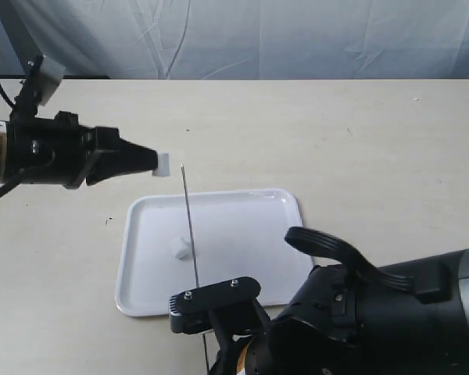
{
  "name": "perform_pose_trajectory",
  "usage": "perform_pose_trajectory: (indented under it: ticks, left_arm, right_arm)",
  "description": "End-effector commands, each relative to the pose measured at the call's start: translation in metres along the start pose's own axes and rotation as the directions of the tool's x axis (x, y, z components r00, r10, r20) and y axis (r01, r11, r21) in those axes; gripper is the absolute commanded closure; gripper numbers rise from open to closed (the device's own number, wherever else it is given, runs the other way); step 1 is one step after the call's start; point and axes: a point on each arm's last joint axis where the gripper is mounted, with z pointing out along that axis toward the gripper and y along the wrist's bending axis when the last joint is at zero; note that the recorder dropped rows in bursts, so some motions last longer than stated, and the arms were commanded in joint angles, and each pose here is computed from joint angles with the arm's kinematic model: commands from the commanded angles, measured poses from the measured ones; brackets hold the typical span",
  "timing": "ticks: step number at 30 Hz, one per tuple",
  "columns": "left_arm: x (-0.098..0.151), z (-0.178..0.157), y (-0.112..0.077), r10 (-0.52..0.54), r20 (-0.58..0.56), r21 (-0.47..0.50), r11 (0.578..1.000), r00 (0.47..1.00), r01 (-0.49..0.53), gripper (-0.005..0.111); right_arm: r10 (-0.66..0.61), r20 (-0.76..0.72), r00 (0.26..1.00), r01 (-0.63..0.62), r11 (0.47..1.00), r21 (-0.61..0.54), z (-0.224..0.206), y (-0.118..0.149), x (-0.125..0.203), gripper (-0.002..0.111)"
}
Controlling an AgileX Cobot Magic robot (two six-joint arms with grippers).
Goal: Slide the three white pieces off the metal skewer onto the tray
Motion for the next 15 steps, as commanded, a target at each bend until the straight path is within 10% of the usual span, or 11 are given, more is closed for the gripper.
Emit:
perform_pose_trajectory:
  ticks: [1,15]
  left_arm:
    - [0.012,0.007,0.021,-0.041,-0.12,-0.13,0.991,0.992,0.025,0.107]
    - [0.043,0.044,0.072,-0.2,-0.25,-0.177,0.971,0.947,0.158,0.107]
  right_arm:
    - [-0.016,0.005,1.0,0.016,1.0,-0.003,0.0,0.0,0.0,0.109]
    - [-0.017,0.028,0.999,0.017,0.999,-0.033,-0.011,0.003,0.0,0.109]
